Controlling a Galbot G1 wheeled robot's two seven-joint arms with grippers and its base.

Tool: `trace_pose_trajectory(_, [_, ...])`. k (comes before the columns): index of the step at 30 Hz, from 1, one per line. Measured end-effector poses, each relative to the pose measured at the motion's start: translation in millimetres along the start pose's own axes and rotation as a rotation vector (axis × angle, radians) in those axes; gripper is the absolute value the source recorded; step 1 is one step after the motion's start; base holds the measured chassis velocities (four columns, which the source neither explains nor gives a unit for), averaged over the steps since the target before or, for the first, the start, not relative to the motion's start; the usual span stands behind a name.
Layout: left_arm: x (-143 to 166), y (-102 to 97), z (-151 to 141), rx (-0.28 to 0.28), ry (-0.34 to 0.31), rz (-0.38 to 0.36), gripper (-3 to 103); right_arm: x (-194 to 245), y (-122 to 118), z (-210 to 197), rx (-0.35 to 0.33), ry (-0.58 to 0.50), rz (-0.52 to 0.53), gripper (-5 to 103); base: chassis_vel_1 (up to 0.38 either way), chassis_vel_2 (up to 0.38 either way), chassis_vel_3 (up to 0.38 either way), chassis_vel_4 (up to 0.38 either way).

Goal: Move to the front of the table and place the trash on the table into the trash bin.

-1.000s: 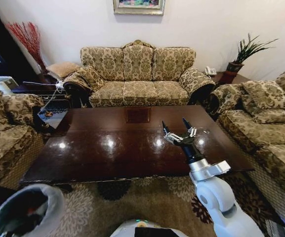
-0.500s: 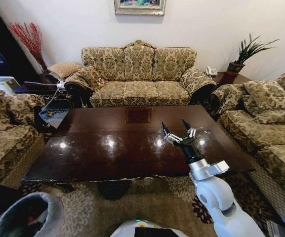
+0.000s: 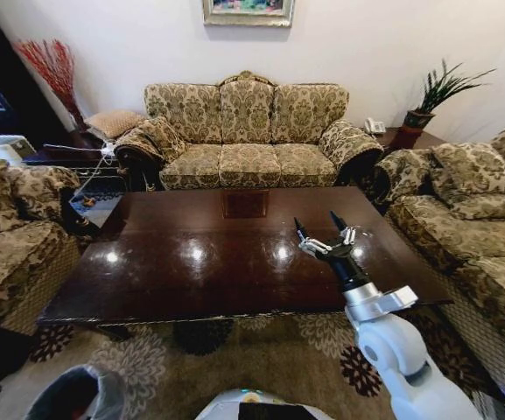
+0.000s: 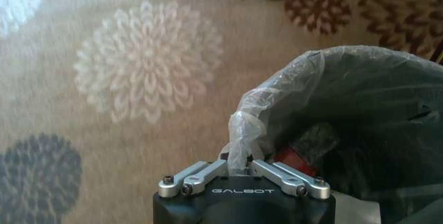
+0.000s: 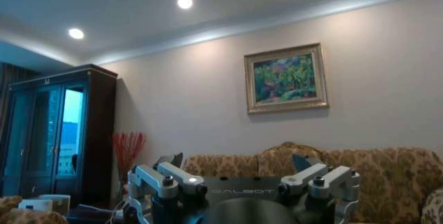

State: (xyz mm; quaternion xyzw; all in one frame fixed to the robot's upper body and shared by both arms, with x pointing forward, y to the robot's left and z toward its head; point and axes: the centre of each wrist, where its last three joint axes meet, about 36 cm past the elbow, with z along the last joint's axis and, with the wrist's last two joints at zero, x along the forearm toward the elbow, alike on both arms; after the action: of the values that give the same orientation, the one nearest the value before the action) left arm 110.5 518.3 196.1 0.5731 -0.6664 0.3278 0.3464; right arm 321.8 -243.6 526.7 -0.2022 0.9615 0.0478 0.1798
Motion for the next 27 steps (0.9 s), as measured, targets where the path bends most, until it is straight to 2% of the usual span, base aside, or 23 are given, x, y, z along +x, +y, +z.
trace_pose_trajectory(2, [-2.2,-0.6,3.3,0.002,0.009,-0.002,0,0.3,-0.3,-1.4,0.001,-0.003,-0.002,100,0.000,0.000,0.000,0.000])
trace_pose_trajectory(5, [-13.4,-4.9,24.4,0.005,0.053,0.000,0,3.7,-4.1,-8.8,0.010,-0.031,-0.025,100,0.000,0.000,0.000,0.000])
trace_pose_trajectory(13, [-29.5,-16.0,52.5,0.016,0.081,0.014,0,13.3,-9.2,-11.0,0.027,-0.012,-0.009,100,0.000,0.000,0.000,0.000])
trace_pose_trajectory(23, [-41.1,-12.0,69.4,0.035,0.111,-0.012,0,16.2,-10.5,-17.9,0.030,0.000,0.012,100,0.000,0.000,0.000,0.000])
trace_pose_trajectory(27, [-42.8,-5.1,76.2,0.065,0.110,-0.042,0,17.4,-8.7,-15.9,0.020,0.003,0.018,100,0.000,0.000,0.000,0.000])
